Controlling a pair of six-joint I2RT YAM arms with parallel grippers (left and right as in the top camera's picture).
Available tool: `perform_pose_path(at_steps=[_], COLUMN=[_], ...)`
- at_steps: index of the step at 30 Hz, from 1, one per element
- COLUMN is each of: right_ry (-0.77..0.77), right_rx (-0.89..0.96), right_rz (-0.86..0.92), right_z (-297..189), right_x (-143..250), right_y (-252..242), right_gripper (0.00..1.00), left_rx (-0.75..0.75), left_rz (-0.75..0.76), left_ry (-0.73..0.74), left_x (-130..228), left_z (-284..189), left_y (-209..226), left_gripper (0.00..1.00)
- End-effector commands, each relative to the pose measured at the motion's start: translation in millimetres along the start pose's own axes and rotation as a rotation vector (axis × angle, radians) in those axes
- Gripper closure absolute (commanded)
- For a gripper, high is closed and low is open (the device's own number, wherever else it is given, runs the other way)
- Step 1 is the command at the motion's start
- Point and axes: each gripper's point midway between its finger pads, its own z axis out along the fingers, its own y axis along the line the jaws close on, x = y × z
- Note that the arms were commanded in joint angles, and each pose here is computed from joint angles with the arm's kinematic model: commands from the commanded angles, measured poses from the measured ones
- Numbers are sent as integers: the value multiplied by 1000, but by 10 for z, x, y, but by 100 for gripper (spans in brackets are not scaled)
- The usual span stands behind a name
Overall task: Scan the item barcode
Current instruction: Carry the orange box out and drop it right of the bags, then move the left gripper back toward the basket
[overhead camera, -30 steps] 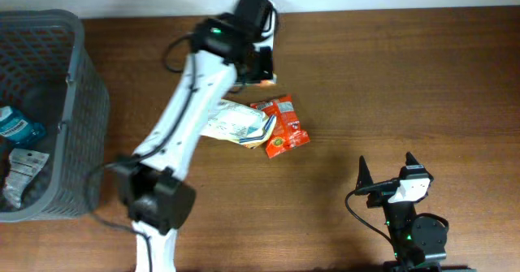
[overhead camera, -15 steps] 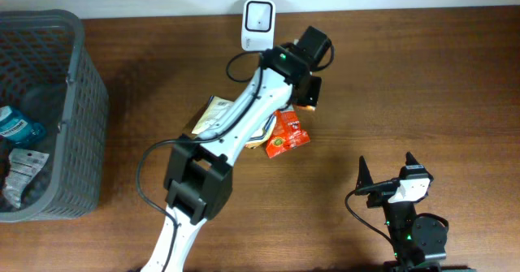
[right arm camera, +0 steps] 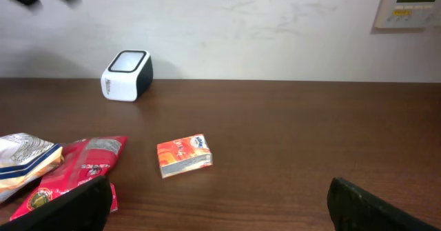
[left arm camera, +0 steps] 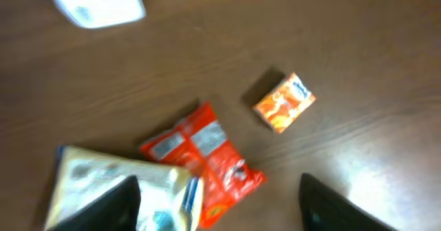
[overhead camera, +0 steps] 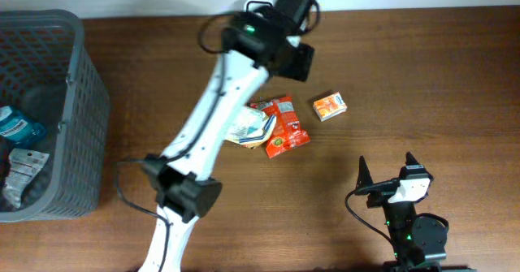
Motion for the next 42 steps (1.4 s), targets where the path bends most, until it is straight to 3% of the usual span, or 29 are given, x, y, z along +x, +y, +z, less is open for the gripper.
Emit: perform_pose_path(at_steps=[1, 6, 14, 16, 17, 24, 27, 31, 33, 39, 42], right_ry=[8, 8, 8, 8, 8, 8, 8, 8, 8, 8, 8], right_rx=[6, 6, 6, 6, 6, 6, 6, 6, 6, 6, 6], right_rz=[0, 0, 0, 0, 0, 0, 0, 0, 0, 0, 0], right_z=[2, 2, 2, 2, 2, 2, 2, 2, 2, 2, 2], right_x=[34, 34, 34, 34, 34, 34, 34, 34, 34, 34, 34], right_y=[-5, -5, -5, -5, -5, -5, -5, -5, -5, -5, -5], right_gripper=[1, 1, 1, 1, 2, 1, 1, 2, 1, 1, 1], left_rx=[-30, -130, -381, -492, -618, -681, -764, -939, -992, -951, -941], left_rz=[-75, -243, -519, -613, -695, -920, -956, -965, -970, -878, -886], left_ry=[-151, -265, -374, -366, -327, -41, 57, 185, 228, 359, 390], left_x=[-222, -111, 485, 697, 948, 1764, 2110, 2632, 2866, 3344, 3478], left_z=[-882, -1783, -2796, -2929, -3022, -2398, -1994, -1665, -1537, -1154, -1109], left_y=[497, 1391, 2781, 3195, 3550, 4385, 4746, 5064, 5160, 5197, 5175], left_gripper=[8, 4, 1, 1, 0, 2, 10, 0, 1, 4, 16])
